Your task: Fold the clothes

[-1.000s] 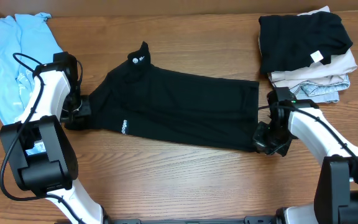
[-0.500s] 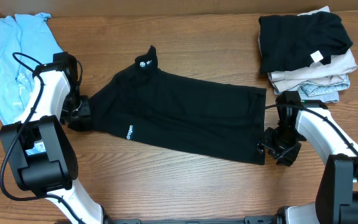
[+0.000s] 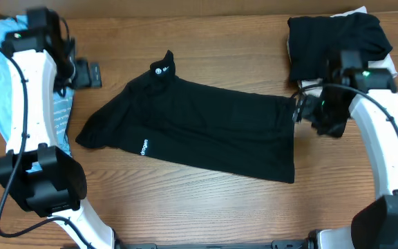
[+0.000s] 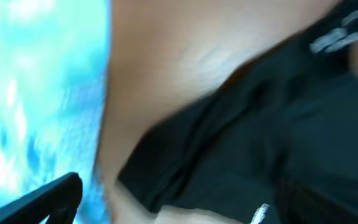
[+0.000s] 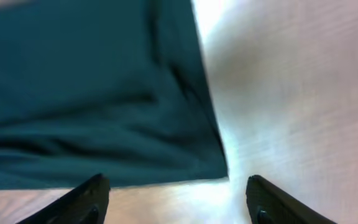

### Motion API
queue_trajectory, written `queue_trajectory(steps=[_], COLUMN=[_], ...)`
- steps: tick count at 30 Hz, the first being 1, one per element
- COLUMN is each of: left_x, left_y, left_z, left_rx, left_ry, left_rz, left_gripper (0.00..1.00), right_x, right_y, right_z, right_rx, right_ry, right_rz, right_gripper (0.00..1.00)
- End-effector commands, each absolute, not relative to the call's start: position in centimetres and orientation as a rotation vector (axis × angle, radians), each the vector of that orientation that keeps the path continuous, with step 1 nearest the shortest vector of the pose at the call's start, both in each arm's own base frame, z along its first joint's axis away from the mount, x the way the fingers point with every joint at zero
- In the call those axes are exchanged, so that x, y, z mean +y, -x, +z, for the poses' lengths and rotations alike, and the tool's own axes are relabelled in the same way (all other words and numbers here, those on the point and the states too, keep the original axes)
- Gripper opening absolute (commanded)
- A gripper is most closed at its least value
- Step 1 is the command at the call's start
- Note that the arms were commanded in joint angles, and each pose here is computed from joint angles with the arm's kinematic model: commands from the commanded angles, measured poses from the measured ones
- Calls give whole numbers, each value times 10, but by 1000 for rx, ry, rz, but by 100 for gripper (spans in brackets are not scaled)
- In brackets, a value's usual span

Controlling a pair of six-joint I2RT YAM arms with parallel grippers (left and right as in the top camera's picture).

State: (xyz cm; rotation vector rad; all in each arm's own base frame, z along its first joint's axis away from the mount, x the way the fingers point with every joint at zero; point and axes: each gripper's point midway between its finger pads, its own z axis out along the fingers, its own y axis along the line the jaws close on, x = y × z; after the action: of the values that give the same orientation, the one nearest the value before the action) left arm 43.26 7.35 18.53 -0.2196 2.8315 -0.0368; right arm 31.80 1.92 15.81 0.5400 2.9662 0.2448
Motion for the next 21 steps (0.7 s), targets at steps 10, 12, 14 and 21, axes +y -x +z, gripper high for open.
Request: queue_trajectory(steps=[10, 12, 14, 21], left_x=[-78, -91, -102, -109], left_y=[-555, -570, -586, -593], left_z=[233, 217, 180, 83], left_rx=[2328, 2316, 2345, 2503], left_ry=[-365, -374, -352, -295], left_rz=[-189, -176, -127, -103], left_gripper=[100, 98, 95, 100], right_x=[25, 25, 25, 25], right_y=[-359, -360, -360, -360], right_z=[177, 178, 178, 177], right_rx=[2805, 2800, 2799, 2802], right_ry=[-402, -401, -401, -401], right_rz=[293, 294, 294, 293], right_gripper=[75, 75, 75, 75])
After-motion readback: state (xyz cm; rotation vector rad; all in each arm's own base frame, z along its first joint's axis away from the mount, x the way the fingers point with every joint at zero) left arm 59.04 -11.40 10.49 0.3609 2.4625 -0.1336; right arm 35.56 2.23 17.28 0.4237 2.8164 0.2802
